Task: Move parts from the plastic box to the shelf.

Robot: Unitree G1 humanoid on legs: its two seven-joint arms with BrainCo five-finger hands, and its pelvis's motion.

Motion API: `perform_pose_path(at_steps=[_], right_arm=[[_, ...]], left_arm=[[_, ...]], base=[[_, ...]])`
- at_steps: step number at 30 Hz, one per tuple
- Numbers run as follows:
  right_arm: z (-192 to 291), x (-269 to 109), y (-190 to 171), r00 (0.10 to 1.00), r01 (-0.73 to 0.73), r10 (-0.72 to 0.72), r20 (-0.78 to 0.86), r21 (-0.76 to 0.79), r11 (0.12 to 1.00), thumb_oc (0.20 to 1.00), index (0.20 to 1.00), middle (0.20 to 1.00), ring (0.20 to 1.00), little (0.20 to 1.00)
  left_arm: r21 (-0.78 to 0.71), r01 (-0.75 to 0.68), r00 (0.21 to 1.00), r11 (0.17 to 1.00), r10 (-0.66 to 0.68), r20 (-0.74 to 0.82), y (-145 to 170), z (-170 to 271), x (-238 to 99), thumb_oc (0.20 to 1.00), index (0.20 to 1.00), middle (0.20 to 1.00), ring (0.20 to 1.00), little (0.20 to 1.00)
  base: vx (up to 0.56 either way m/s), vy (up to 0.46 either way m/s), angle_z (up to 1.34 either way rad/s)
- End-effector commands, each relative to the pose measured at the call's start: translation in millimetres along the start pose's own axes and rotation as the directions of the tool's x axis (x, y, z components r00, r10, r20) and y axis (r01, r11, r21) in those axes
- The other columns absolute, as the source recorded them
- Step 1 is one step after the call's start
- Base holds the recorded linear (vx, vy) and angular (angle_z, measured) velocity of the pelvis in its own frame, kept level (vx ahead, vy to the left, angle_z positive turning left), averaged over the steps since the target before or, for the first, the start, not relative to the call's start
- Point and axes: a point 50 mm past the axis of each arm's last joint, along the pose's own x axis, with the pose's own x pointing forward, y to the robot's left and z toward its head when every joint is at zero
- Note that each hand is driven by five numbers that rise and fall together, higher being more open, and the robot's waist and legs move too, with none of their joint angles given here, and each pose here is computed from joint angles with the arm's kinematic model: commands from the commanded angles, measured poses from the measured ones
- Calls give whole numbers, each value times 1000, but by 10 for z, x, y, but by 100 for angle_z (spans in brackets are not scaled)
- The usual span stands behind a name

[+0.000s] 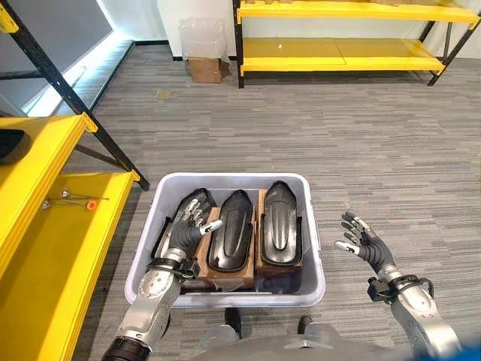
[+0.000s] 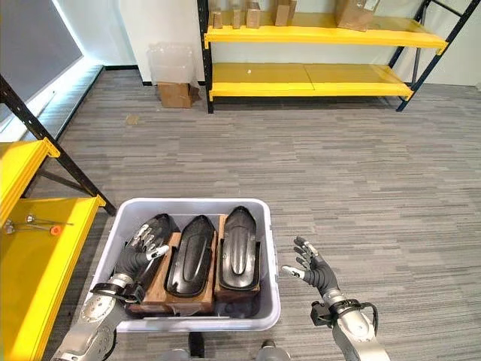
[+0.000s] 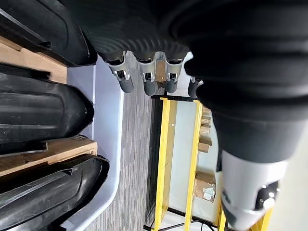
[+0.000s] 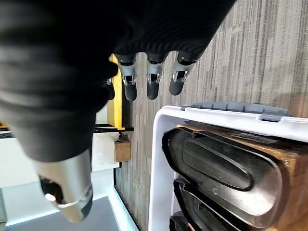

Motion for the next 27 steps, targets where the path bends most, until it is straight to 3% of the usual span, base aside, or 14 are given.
perform_pose_path(at_steps=[1,18,27], right_arm=[[201,105,78,993,-28,29,113,-8,1000,1000,1000,1000,1000,1000],[232,125,123,991,-45,46,128,-8,999,1000,1000,1000,1000,1000],[431,323,294,974,-94,101,205,-44,995,1000,1000,1000,1000,1000]], left_arm=[[-12,15,985,1000,-13,169,13,343,53,1000,1000,1000,1000,1000],[-14,26,987,1000,-24,156,-17,310,60,1000,1000,1000,1000,1000],[-22,34,984,999,-30,176,-43,358,94,1000,1000,1000,1000,1000]], base=[[0,0,0],[0,0,0],[-4,3,1]])
